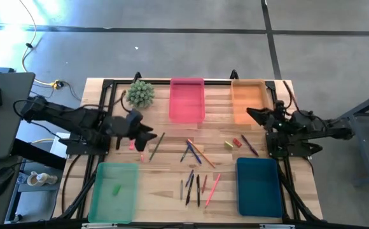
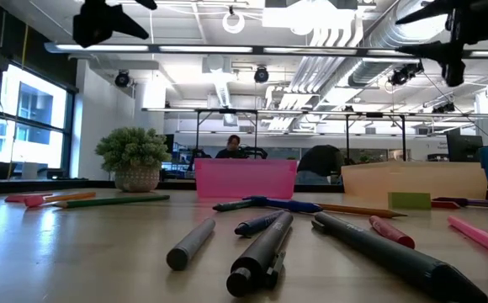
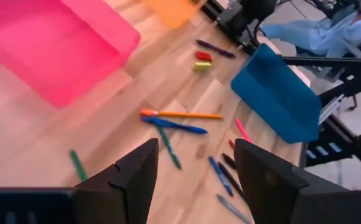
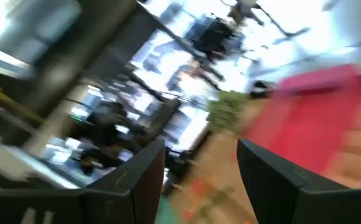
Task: Sort crayons/erasers/pens/pencils in bins
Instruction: Put the purple pen into the orange bin
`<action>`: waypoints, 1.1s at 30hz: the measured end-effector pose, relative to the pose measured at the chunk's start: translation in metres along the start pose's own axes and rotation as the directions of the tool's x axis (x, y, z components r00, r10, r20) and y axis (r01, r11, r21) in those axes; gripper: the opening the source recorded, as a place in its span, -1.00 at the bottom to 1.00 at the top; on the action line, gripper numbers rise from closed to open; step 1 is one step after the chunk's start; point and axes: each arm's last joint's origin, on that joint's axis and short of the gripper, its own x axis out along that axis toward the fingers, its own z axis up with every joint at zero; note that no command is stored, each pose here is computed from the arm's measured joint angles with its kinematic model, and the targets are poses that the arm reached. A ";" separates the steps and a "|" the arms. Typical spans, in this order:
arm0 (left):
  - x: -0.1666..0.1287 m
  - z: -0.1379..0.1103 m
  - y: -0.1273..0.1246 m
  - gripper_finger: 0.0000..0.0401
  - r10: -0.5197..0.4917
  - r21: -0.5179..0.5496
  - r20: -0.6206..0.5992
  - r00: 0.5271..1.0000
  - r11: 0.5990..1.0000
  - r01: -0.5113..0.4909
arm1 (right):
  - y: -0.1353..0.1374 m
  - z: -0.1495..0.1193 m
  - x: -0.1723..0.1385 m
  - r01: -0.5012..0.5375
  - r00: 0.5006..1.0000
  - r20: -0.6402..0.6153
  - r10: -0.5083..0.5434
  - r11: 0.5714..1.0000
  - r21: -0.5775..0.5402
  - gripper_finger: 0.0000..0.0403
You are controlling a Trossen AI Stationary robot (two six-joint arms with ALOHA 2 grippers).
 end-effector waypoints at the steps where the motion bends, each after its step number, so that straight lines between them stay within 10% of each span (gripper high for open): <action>1: -0.001 0.003 0.004 0.00 0.002 0.015 0.000 1.000 1.000 -0.002 | 0.002 0.002 0.000 0.055 0.998 -0.032 -0.055 0.998 -0.009 -0.04; 12: -0.008 0.035 0.039 0.00 -0.035 0.089 0.011 0.999 0.995 0.033 | 0.011 0.003 0.005 0.541 0.758 -0.363 -0.543 0.833 -0.116 -0.04; 21: -0.008 0.046 0.056 0.00 -0.086 0.066 -0.019 0.996 0.994 0.087 | 0.008 -0.022 0.023 0.625 0.541 -0.553 -0.633 0.743 -0.240 -0.04; 33: -0.008 0.047 0.057 0.00 -0.088 0.086 -0.019 0.996 0.992 0.090 | 0.004 -0.042 0.042 0.667 0.392 -0.579 -0.715 0.654 -0.356 -0.04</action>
